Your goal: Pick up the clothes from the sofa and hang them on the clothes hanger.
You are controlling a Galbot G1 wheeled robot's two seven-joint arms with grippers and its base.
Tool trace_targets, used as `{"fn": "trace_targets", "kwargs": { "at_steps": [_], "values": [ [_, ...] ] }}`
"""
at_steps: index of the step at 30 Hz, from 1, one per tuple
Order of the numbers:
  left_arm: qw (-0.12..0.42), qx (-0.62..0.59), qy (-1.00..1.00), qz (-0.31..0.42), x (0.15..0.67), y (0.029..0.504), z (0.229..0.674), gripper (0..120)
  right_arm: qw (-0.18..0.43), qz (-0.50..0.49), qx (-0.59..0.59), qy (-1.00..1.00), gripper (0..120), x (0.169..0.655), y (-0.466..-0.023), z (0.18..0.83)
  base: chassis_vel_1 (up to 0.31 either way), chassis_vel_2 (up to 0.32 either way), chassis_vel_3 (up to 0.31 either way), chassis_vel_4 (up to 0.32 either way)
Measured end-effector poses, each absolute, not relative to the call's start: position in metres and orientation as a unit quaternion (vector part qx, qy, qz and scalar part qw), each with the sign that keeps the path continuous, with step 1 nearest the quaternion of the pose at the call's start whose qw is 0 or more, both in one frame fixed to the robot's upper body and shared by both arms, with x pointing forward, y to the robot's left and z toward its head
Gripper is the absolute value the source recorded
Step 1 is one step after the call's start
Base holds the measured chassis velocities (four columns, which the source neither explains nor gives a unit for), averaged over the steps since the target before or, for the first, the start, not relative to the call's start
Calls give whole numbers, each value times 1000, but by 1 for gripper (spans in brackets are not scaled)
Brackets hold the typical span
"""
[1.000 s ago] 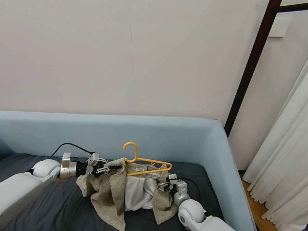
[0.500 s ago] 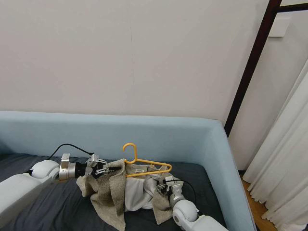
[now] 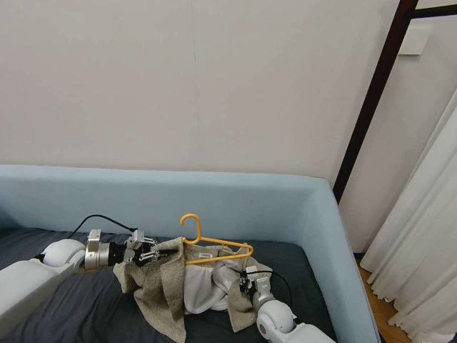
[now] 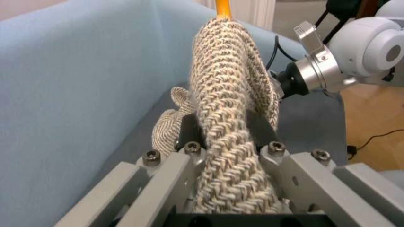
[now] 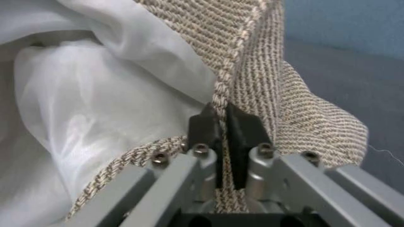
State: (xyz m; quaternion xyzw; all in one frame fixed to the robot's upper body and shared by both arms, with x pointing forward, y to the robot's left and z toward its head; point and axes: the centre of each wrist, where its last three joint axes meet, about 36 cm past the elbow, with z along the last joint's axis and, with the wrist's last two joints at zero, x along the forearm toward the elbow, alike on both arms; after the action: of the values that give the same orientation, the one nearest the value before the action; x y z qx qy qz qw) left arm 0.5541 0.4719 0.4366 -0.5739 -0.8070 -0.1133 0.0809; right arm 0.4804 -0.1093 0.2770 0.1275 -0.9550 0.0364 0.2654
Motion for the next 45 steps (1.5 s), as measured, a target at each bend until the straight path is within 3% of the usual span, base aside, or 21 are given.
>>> {"fn": "trace_targets", "kwargs": {
  "at_steps": [18,36,45],
  "values": [
    [91,-569,-807,-129,539,498,443,8,212,37,103,-971,0,478,-159,314,0,0,0,0],
    [112,-537,-820,-164,528,525,452,8,121,19,171,-978,0,418,-170,420,0,0,0,0],
    [112,-524,-830,-151,539,510,445,8,99,11,194,-976,0,395,-175,463,0,0,0,0]
  ]
}}
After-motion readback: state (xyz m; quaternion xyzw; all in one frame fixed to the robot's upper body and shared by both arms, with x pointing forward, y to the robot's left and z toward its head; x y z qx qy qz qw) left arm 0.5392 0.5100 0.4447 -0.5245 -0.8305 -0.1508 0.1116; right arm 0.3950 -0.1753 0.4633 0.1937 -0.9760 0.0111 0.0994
